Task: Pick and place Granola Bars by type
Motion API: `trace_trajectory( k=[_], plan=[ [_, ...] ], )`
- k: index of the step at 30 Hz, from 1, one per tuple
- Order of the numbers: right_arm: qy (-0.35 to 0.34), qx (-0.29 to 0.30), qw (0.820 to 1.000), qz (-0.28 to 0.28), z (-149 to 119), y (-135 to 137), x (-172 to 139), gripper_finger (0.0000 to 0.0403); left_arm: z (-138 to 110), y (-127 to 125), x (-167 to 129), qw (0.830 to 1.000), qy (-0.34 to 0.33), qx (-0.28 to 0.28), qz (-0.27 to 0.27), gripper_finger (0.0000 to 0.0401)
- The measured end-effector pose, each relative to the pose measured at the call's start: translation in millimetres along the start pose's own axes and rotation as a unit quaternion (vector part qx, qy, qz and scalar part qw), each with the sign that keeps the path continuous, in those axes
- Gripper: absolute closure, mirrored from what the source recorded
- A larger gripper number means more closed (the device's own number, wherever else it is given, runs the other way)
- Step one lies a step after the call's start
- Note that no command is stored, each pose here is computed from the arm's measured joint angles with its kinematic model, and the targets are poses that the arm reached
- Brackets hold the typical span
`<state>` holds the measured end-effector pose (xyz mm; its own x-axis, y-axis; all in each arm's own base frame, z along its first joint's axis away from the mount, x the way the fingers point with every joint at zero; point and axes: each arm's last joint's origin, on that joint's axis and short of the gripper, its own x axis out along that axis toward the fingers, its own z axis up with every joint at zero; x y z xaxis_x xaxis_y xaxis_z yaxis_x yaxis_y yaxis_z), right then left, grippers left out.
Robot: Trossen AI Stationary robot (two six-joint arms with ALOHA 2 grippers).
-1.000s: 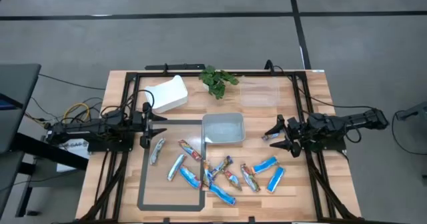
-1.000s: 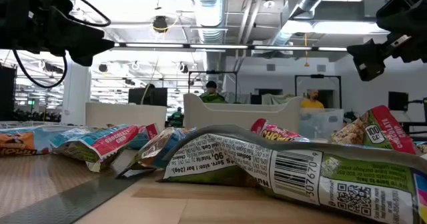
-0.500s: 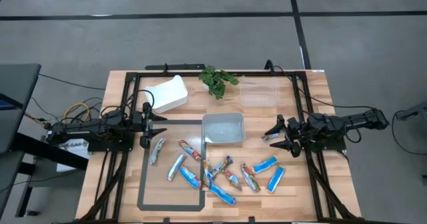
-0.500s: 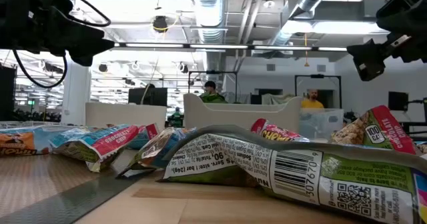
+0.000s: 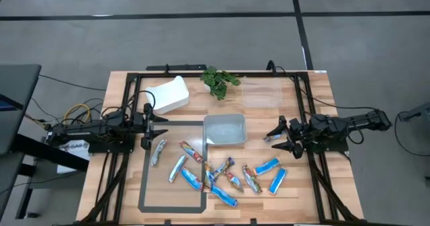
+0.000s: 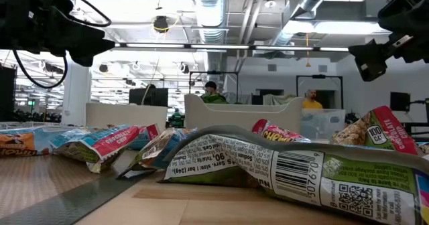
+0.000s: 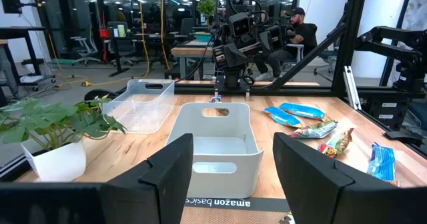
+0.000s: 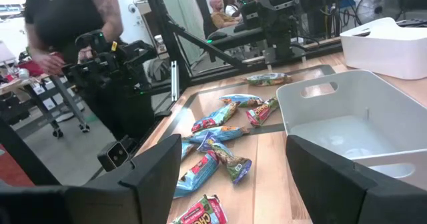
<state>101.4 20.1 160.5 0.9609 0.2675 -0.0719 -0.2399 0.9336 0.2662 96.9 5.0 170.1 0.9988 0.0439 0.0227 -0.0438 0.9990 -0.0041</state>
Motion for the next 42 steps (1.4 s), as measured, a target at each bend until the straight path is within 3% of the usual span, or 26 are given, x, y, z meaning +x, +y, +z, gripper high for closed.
trace_trajectory(
  k=[13, 16, 21, 27, 31, 36, 39, 42],
  plan=[
    [0.000, 0.000, 1.000, 0.000, 0, 0, 0, 0.0138, 0, 0, 0, 1.000, 0.000, -0.016, -0.002, 0.0199],
    [0.000, 0.000, 1.000, 0.000, 0, 0, 0, 0.0138, 0, -1, 0, 0.994, 0.000, -0.106, -0.011, 0.0199],
    [0.000, 0.000, 1.000, 0.000, 0, 0, 0, 0.0138, 0, -1, 0, 0.960, 0.002, -0.281, -0.015, 0.0199],
    [0.000, 0.000, 1.000, 0.000, 0, 0, 0, 0.0138, 0, -1, 0, 0.926, 0.005, -0.377, -0.018, 0.0199],
    [0.000, 0.000, 1.000, 0.000, 0, 0, 0, 0.0138, 2, -2, 0, 0.933, 0.013, -0.358, -0.030, 0.0199],
    [0.000, 0.000, 1.000, 0.000, 0, 0, 0, 0.0138, 18, 2, 2, 0.952, 0.016, -0.302, 0.042, 0.0209],
    [0.000, 0.000, 1.000, 0.000, 0, 0, 0, 0.0138, 34, 4, 11, 0.964, 0.055, -0.247, 0.079, 0.0222],
    [0.000, 0.000, 1.000, 0.000, 0, 0, 0, 0.0138, 53, 3, 30, 0.975, 0.107, -0.178, 0.081, 0.0235]
  ],
)
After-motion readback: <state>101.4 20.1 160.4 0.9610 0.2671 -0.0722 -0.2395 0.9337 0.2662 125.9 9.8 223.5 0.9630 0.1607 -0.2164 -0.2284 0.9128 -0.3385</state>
